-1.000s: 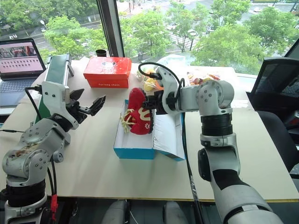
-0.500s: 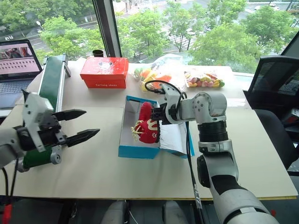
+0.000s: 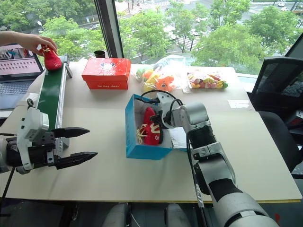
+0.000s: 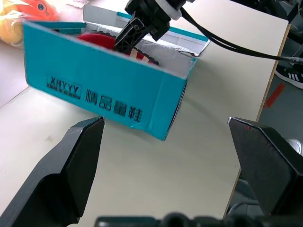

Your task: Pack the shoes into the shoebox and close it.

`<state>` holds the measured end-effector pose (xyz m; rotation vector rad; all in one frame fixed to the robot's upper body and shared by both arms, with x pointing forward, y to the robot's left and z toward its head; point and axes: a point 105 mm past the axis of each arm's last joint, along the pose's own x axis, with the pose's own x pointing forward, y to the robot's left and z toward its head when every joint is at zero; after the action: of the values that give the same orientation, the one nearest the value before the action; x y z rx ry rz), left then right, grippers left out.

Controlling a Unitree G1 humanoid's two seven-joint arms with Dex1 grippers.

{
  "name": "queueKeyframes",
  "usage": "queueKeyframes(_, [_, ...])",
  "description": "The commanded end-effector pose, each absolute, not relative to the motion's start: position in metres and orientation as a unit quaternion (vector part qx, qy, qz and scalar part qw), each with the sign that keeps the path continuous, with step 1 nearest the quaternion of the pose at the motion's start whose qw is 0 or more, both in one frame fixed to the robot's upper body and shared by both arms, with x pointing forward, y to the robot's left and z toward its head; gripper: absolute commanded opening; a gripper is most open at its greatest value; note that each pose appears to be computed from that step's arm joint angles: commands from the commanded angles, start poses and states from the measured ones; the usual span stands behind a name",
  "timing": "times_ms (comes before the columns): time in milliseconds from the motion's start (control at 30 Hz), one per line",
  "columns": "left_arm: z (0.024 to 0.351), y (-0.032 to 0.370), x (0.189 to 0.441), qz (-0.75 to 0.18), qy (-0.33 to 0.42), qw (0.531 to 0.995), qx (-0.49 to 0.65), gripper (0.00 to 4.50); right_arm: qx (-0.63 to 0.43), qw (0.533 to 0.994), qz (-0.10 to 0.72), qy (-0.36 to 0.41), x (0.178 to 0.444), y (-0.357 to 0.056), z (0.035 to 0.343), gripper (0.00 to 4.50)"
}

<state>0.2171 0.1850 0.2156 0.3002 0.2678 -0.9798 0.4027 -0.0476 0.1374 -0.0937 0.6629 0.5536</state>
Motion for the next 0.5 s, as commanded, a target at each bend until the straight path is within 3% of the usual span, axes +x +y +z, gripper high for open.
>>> queueKeyframes(33, [0.223,0.182,0.213,-0.472,0.118,0.859,0.158,4.5,-0.063,0.913,0.26,0.309,0.405,-0.05,0.137,1.43])
queueKeyframes(200, [0.223,0.183,0.213,-0.469,0.12,0.861,0.159,4.5,-0.067,0.92,0.262,0.284,0.406,-0.049,0.151,3.16])
queueKeyframes(333, [0.223,0.19,0.217,-0.451,0.119,0.87,0.157,4.5,-0.006,0.931,0.29,0.222,0.406,-0.035,0.194,4.49])
queueKeyframes(500, [0.213,0.218,0.235,-0.367,0.138,0.9,0.191,4.5,0.032,0.94,0.31,0.139,0.404,-0.032,0.243,4.49])
